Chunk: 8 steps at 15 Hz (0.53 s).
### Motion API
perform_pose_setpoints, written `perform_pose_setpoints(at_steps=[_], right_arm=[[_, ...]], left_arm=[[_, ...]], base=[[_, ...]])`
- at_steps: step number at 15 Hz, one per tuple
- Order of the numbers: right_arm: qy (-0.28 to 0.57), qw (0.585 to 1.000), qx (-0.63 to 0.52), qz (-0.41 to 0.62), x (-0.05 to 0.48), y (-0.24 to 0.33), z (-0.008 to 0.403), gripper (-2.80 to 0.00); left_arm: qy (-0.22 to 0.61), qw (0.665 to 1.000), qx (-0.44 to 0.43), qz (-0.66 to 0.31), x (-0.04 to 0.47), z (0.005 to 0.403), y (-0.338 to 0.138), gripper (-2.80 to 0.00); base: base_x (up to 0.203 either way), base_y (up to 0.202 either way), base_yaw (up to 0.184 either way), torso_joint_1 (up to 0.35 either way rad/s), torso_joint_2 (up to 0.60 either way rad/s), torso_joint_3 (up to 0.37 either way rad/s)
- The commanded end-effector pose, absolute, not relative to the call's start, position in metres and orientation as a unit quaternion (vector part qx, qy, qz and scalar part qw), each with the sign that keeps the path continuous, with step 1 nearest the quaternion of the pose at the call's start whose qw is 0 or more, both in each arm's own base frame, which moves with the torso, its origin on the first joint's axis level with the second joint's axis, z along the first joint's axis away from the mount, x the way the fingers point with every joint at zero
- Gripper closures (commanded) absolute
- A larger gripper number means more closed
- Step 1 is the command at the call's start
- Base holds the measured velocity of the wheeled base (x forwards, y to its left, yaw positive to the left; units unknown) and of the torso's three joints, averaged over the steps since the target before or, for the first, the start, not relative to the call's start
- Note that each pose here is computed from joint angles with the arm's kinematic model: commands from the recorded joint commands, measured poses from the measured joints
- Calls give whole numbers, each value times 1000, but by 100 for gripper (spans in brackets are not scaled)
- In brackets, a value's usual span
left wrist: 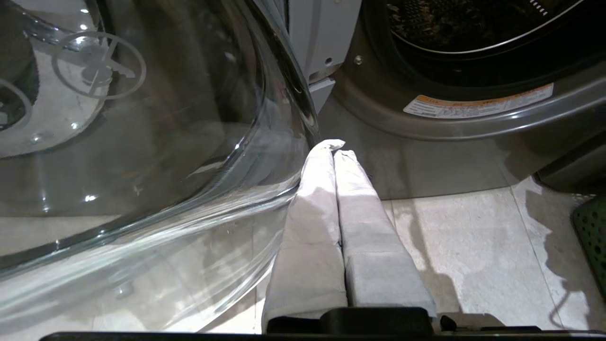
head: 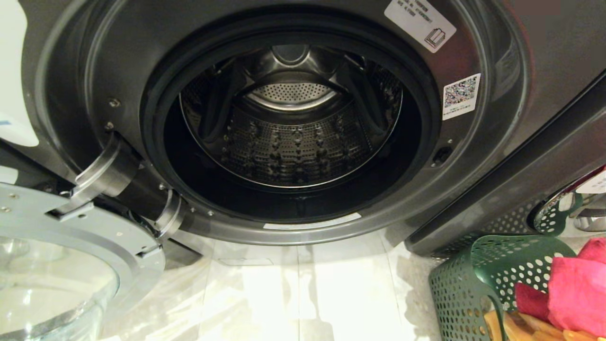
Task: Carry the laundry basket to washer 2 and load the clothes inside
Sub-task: Place the clothes into the washing machine
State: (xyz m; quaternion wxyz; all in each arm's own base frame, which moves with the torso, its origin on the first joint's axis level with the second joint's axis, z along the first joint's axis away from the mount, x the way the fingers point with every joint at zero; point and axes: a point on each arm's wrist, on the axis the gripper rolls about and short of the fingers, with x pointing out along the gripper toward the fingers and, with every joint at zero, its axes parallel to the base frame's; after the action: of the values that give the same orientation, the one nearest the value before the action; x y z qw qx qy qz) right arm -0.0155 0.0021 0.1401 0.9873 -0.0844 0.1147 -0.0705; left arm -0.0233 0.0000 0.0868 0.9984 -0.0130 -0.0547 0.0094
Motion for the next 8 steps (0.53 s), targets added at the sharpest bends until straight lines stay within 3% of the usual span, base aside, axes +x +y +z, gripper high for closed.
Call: perform_pose_setpoints(at_steps=[1,5,8], right_arm=[[118,987,-85,-70,-15,2,140,0],[116,987,-84,-71,-15,2,140,0],[116,987,-84,-71,-15,2,140,0]], left_arm=[[-35,999,-13,10,-20,76,0,0],[-34,999,-14,10,-20,76,0,0],[-34,999,-14,10,-20,76,0,0]], base=[[0,0,0,0,0,0],[0,0,0,0,0,0],[-129,0,1,4,5,4]])
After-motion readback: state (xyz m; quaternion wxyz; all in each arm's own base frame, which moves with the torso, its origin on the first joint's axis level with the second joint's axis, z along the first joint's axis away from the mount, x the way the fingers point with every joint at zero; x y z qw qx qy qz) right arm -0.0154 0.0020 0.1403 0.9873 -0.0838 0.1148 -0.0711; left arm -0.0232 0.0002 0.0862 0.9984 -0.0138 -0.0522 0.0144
